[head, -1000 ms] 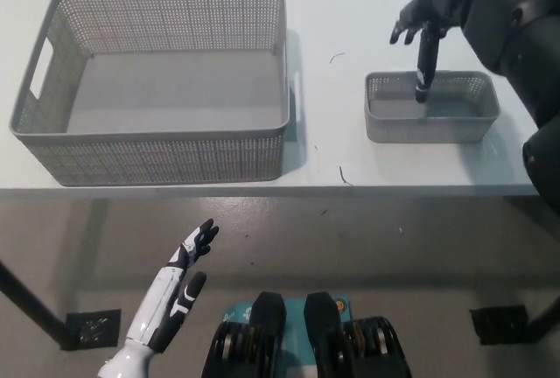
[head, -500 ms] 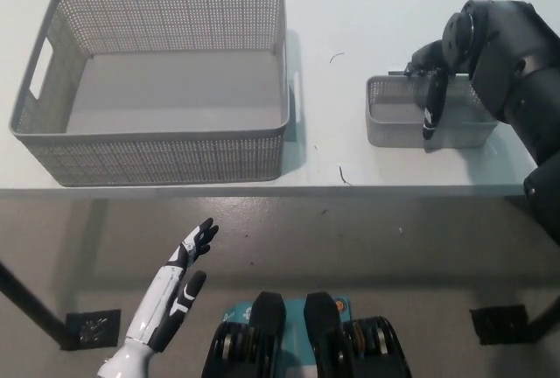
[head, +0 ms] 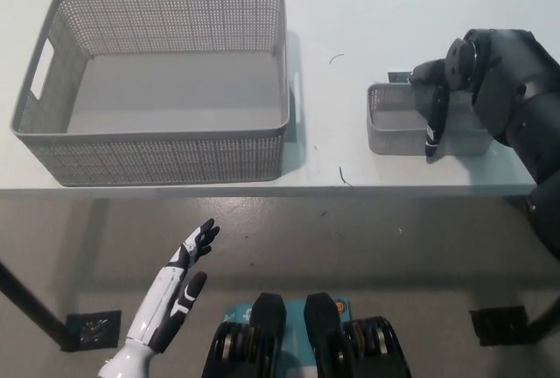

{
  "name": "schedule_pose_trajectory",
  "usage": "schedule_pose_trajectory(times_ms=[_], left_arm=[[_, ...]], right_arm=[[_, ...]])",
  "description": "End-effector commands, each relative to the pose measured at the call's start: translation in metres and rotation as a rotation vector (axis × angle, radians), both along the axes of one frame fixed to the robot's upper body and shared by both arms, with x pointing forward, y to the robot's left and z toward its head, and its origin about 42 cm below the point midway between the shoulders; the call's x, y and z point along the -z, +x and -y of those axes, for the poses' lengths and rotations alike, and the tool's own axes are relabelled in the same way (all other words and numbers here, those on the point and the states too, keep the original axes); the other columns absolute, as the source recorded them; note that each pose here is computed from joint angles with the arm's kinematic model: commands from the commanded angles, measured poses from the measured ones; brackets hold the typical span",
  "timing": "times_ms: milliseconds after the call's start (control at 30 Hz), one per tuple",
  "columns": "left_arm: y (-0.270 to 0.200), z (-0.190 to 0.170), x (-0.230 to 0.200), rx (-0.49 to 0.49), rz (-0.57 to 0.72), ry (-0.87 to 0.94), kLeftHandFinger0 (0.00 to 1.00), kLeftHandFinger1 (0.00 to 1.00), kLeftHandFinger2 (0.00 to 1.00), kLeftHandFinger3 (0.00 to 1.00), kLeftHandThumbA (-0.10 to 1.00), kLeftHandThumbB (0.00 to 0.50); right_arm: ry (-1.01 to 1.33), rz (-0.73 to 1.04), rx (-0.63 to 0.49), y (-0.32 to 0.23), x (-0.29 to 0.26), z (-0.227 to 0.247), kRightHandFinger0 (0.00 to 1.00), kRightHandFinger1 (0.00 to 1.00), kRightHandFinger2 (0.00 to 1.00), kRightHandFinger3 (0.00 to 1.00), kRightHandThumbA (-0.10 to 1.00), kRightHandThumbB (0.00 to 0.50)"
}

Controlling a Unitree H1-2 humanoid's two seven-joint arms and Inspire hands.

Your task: Use the right hand to pick up a small rectangular container and put it into a bigger container on the left side

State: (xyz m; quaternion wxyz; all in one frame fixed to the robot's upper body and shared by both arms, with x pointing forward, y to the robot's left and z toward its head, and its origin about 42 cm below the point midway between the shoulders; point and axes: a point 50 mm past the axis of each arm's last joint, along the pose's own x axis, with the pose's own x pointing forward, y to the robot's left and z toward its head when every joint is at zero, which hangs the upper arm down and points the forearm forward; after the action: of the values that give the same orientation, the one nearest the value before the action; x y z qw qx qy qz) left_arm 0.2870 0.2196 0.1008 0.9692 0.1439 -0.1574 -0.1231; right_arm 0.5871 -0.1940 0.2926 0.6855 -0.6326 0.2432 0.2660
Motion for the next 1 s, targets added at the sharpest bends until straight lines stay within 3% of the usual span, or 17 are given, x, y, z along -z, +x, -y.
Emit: schedule_pose_trajectory(times_ms=[0, 33, 67, 100, 133, 200, 233, 267, 300, 333, 400, 467, 633, 767, 900, 933, 967], left_arm=[[0.0, 0.001, -0.008, 0.014, 0.047, 0.001, 1.0, 1.0, 1.0, 1.0, 1.0, 0.303], [0.0, 0.001, -0.008, 0.014, 0.046, -0.008, 1.0, 1.0, 1.0, 1.0, 1.0, 0.294], [-0.001, 0.001, -0.008, 0.014, 0.045, -0.012, 1.0, 1.0, 1.0, 1.0, 1.0, 0.294], [-0.001, 0.002, -0.007, 0.015, 0.045, -0.008, 1.0, 1.0, 1.0, 1.0, 1.0, 0.291], [-0.002, 0.002, -0.006, 0.015, 0.045, -0.006, 1.0, 1.0, 1.0, 1.0, 1.0, 0.289], [-0.002, 0.001, -0.006, 0.013, 0.046, -0.005, 1.0, 1.0, 1.0, 1.0, 1.0, 0.285], [-0.002, 0.0, -0.007, 0.012, 0.047, -0.002, 1.0, 1.0, 1.0, 1.0, 1.0, 0.281], [-0.002, 0.0, -0.007, 0.011, 0.048, 0.0, 1.0, 1.0, 1.0, 1.0, 1.0, 0.281], [-0.001, 0.0, -0.008, 0.01, 0.048, 0.006, 1.0, 1.0, 1.0, 1.0, 1.0, 0.28], [0.0, -0.001, -0.008, 0.01, 0.05, 0.007, 1.0, 1.0, 1.0, 1.0, 1.0, 0.279], [-0.001, -0.001, -0.008, 0.005, 0.048, 0.017, 1.0, 1.0, 1.0, 1.0, 1.0, 0.285], [0.0, -0.002, -0.008, 0.003, 0.049, 0.015, 1.0, 1.0, 1.0, 1.0, 1.0, 0.284], [-0.001, -0.001, -0.007, 0.012, 0.046, 0.002, 1.0, 1.0, 1.0, 1.0, 1.0, 0.269], [0.0, -0.001, -0.007, 0.02, 0.041, 0.014, 1.0, 1.0, 1.0, 1.0, 1.0, 0.26], [-0.005, -0.001, -0.005, 0.024, 0.032, 0.021, 1.0, 1.0, 1.0, 1.0, 1.0, 0.267], [-0.005, -0.001, -0.004, 0.022, 0.031, 0.024, 1.0, 1.0, 1.0, 1.0, 1.0, 0.272], [-0.004, -0.001, -0.004, 0.019, 0.033, 0.027, 1.0, 1.0, 1.0, 1.0, 1.0, 0.272]], right_arm=[[0.115, 0.232, 0.065, 0.003, 0.01, 0.009, 0.75, 0.84, 1.0, 1.0, 0.58, 0.319], [0.1, 0.326, 0.044, 0.003, 0.012, 0.009, 0.87, 1.0, 1.0, 1.0, 0.3, 0.251], [0.089, 0.358, 0.032, 0.003, 0.012, 0.01, 0.87, 1.0, 1.0, 1.0, 0.3, 0.251], [0.09, 0.438, 0.019, 0.003, 0.013, 0.011, 0.33, 0.4, 0.48, 0.57, -0.03, 0.175], [0.108, 0.515, 0.009, 0.003, 0.012, 0.012, 0.12, 0.27, 0.4, 0.49, -0.09, 0.157], [0.123, 0.576, 0.01, 0.004, 0.007, 0.013, 0.06, 0.35, 0.57, 0.58, -0.1, 0.135], [0.159, 0.623, -0.008, 0.006, -0.004, 0.014, 0.19, 0.5, 0.72, 0.75, -0.1, 0.166], [0.166, 0.636, -0.015, 0.007, -0.007, 0.014, 0.19, 0.52, 0.75, 0.78, -0.1, 0.169], [0.182, 0.68, -0.035, 0.009, -0.018, 0.014, 0.03, 0.4, 0.67, 0.73, -0.1, 0.165], [0.193, 0.701, -0.041, 0.01, -0.024, 0.014, 0.01, 0.38, 0.7, 0.73, -0.1, 0.185], [0.247, 0.785, -0.06, 0.014, -0.053, 0.009, 0.0, 0.39, 0.76, 0.73, -0.1, 0.187], [0.303, 0.851, -0.075, 0.016, -0.077, 0.007, 0.0, 0.43, 0.83, 0.93, -0.1, 0.143], [0.327, 0.99, -0.096, 0.019, -0.153, 0.0, 0.12, 0.62, 0.92, 0.98, -0.1, 0.109], [0.385, 1.12, -0.111, 0.014, -0.218, -0.008, 0.16, 0.64, 0.92, 1.0, -0.1, 0.154], [0.426, 1.211, -0.214, 0.003, -0.262, -0.019, 0.09, 0.54, 0.86, 0.97, -0.1, 0.206], [0.431, 1.225, -0.236, 0.001, -0.271, -0.024, 0.05, 0.5, 0.83, 0.94, -0.1, 0.205], [0.433, 1.228, -0.237, -0.001, -0.277, -0.028, 0.04, 0.52, 0.85, 0.99, -0.1, 0.156]])
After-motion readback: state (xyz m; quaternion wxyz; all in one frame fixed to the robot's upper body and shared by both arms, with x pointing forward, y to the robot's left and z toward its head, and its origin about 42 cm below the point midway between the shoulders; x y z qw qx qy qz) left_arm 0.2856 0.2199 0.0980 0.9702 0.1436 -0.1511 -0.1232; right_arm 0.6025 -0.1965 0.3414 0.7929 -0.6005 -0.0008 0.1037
